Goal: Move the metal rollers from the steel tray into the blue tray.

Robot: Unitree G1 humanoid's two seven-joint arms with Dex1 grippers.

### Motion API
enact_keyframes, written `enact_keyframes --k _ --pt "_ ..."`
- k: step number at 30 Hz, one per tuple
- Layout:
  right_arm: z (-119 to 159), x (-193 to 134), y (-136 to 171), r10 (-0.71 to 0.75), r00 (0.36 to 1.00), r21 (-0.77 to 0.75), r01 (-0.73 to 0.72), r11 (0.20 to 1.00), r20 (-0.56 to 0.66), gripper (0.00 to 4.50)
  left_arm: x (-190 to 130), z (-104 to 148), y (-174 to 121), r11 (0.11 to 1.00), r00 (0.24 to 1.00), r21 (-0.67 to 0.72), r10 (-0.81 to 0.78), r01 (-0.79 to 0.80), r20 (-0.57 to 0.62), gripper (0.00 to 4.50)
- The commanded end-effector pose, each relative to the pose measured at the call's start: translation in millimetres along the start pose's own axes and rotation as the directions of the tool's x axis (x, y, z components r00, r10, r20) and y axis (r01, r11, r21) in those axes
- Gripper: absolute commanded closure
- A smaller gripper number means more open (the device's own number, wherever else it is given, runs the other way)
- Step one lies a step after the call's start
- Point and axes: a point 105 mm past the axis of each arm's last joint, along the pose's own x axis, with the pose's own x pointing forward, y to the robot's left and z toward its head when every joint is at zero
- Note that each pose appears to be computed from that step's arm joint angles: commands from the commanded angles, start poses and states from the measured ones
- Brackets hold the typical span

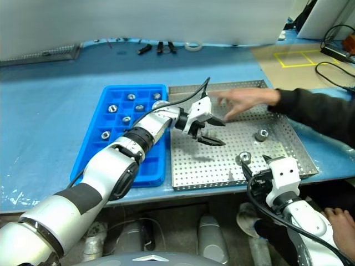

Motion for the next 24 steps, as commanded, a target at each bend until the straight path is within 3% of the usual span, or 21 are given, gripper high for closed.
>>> enact_keyframes --k 1,11,16,24 --pt "12.0 3.3 -1.8 0.009 0.999 -0.028 -0.007 1.0 0.047 0.91 -6.2 8.8 3.8 0.999 0.999 0.033 0.013 -0.014 0.03 0.82" --pt "18.1 12.3 9.0 0.083 0.995 -0.042 -0.08 0.996 0.061 0.91 -17.5 5.6 9.6 0.998 0.998 0.027 0.055 -0.056 0.029 0.82" --pt "33.2 18.2 35.4 0.23 0.968 -0.061 -0.225 0.972 0.095 0.91 -43.9 10.2 6.2 1.0 0.997 0.015 0.002 -0.003 0.082 0.82" --pt "45.8 39.3 61.4 0.438 0.895 -0.126 -0.426 0.896 0.085 0.91 -93.7 -7.7 -10.2 0.998 0.996 -0.015 0.056 -0.055 0.075 0.82"
